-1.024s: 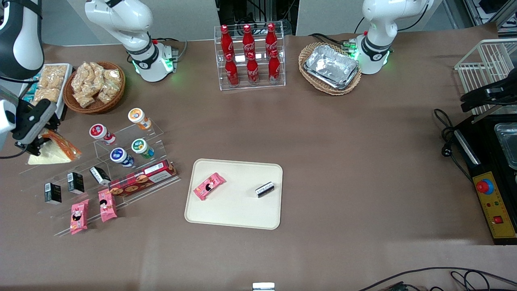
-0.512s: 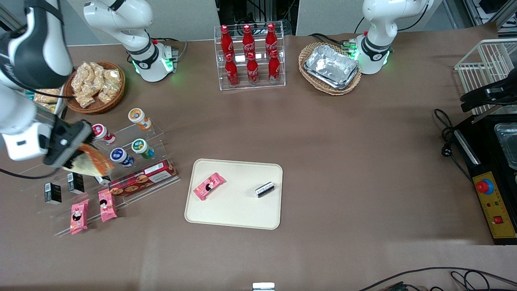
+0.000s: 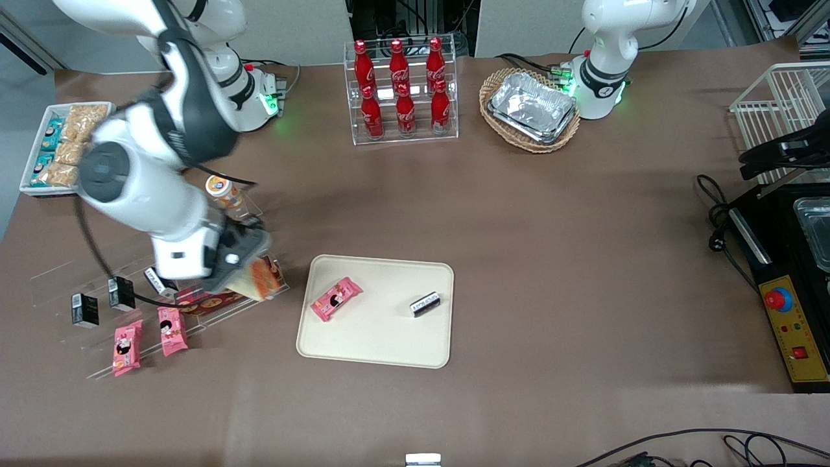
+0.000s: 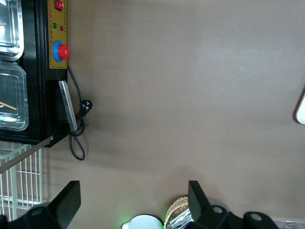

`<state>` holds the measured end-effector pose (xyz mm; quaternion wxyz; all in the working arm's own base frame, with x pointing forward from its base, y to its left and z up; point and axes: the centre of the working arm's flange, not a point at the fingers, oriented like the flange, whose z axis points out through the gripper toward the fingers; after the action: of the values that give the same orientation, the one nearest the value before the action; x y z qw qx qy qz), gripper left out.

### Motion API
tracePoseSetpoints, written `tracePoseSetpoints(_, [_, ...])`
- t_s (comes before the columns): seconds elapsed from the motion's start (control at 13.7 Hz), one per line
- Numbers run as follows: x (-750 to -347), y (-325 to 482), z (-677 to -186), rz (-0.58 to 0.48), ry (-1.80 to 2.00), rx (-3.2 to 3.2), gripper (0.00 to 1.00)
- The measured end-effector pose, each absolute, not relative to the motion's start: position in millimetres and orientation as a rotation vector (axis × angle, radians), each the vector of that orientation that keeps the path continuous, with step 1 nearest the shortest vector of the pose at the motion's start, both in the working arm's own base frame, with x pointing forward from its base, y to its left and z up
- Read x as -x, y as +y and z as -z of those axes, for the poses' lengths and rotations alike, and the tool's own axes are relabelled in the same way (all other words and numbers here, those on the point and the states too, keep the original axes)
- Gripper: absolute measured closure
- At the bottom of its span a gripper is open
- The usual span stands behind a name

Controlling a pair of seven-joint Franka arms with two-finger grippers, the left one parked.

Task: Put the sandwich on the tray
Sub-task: 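Carry the sandwich with the right gripper over the cream tray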

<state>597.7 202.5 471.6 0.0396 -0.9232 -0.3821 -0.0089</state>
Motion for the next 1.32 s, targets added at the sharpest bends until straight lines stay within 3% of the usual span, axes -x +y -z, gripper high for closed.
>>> tracePoseSetpoints(0.8, [-616, 395, -332, 0.313, -1.663, 2.600, 0.83])
tracePoseSetpoints(1.32, [-628, 382, -282, 0.246, -1.823, 2.585, 0.83])
